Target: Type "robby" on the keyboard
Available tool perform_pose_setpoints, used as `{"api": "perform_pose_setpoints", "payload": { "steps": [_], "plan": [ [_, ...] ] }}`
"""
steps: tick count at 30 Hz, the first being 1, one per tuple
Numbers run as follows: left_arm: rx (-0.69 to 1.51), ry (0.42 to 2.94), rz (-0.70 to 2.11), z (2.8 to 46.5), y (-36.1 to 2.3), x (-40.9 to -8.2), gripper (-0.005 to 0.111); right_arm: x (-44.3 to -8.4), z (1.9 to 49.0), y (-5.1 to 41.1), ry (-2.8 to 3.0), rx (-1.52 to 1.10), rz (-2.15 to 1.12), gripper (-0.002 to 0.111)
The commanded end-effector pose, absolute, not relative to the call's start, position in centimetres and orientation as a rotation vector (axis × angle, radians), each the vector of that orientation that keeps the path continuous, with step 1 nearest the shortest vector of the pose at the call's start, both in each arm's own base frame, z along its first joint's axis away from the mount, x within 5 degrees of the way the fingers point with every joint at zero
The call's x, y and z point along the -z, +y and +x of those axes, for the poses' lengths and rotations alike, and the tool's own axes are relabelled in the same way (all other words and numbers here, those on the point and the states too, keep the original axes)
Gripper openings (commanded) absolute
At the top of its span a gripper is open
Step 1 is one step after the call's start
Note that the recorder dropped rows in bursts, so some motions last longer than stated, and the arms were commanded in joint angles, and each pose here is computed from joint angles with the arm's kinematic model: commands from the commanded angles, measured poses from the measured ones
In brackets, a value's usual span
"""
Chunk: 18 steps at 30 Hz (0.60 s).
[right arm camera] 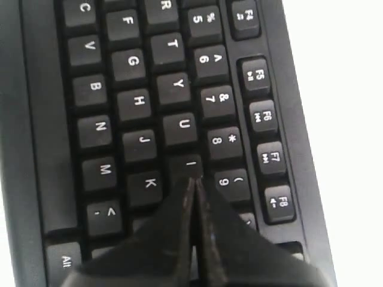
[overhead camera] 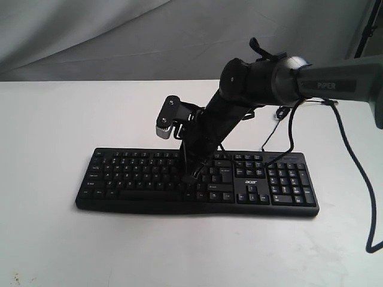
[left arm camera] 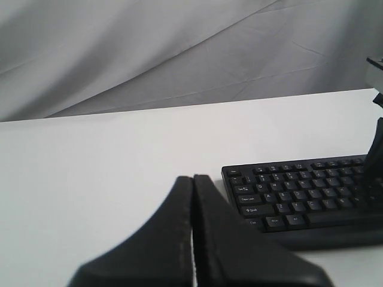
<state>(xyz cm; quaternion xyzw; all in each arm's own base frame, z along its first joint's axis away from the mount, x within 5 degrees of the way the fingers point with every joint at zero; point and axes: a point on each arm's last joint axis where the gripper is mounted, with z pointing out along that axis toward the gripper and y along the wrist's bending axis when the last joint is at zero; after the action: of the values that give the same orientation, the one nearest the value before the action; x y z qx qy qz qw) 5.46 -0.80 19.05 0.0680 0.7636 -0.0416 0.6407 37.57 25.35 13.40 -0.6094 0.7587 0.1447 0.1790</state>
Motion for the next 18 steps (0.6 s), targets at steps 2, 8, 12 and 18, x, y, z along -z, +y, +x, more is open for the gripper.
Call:
{"api": "perform_pose_setpoints", "payload": {
  "steps": [2, 8, 12, 18],
  "plan": [
    [0.097, 1.736, 0.161, 5.5, -0.8, -19.0, 0.0, -15.3, 37.2, 25.7, 2.097, -0.389, -1.711, 0.0],
    [0.097, 1.736, 0.161, 5.5, -0.8, -19.0, 0.0, -15.5, 36.6, 26.8, 2.074, -0.421, -1.703, 0.0],
    [0.097, 1.736, 0.161, 5.5, -0.8, -19.0, 0.0, -15.6, 35.8, 28.0, 2.049, -0.451, -1.716, 0.0],
    [0.097, 1.736, 0.161, 5.5, -0.8, -19.0, 0.0, -15.8, 34.4, 30.0, 1.983, -0.483, -1.757, 0.0]
  ]
}}
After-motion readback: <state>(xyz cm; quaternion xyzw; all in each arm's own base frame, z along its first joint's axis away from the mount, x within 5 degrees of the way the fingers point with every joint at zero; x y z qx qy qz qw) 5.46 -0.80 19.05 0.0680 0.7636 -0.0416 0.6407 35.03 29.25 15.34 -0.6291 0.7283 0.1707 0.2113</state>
